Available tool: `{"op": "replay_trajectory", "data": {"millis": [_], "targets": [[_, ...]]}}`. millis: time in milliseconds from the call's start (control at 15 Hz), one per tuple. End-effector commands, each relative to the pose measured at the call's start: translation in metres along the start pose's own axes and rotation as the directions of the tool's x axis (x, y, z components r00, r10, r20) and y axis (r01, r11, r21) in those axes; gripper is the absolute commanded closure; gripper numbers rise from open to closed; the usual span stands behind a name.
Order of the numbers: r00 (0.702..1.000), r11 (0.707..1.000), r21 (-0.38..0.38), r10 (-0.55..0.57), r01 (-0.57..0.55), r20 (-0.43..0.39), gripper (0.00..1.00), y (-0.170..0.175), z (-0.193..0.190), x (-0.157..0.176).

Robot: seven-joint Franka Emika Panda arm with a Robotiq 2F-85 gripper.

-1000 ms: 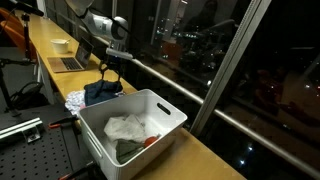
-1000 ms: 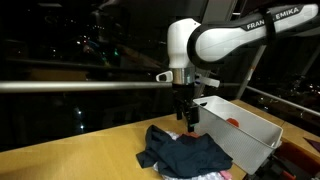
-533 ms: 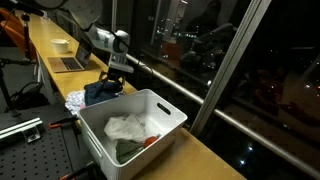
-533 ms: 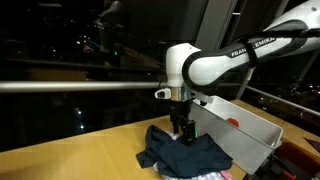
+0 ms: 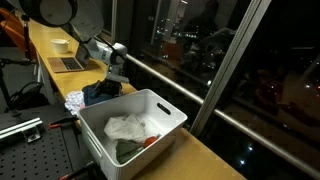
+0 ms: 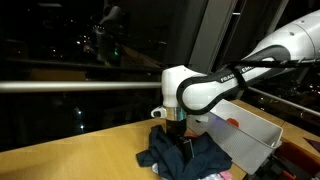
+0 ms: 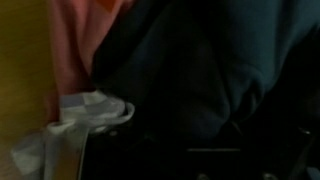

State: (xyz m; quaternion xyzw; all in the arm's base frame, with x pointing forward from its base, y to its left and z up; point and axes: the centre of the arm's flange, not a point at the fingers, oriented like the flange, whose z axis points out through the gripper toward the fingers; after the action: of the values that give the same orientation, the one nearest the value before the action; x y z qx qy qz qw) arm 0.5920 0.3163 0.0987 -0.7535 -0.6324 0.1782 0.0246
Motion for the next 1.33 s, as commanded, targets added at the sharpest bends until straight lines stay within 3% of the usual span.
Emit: {"op": "replay_trajectory", "data": {"millis": [0, 200, 267, 400, 800, 1000, 1267], "targets": [[0.999, 0.999, 0.043, 0.014, -0.012, -0.031, 0.00, 0.015, 0.029, 0.016], [0.999, 0.998, 0.062, 0.022, -0.020, -0.028, 0.00, 0.027, 0.031, 0.027], [0.999, 0.997, 0.067, 0.026, -0.024, -0.026, 0.25, 0.029, 0.026, 0.028], [0.999, 0.997, 0.068, 0.032, -0.030, -0.023, 0.32, 0.033, 0.017, 0.031], [0.999, 0.998, 0.039, 0.045, -0.044, -0.023, 0.79, 0.031, -0.032, 0.035], [0.997, 0.997, 0.001, 0.071, -0.071, -0.023, 0.99, 0.023, -0.068, 0.017], [0.990, 0.989, -0.044, 0.138, -0.139, -0.020, 1.00, 0.011, -0.111, -0.038]]}}
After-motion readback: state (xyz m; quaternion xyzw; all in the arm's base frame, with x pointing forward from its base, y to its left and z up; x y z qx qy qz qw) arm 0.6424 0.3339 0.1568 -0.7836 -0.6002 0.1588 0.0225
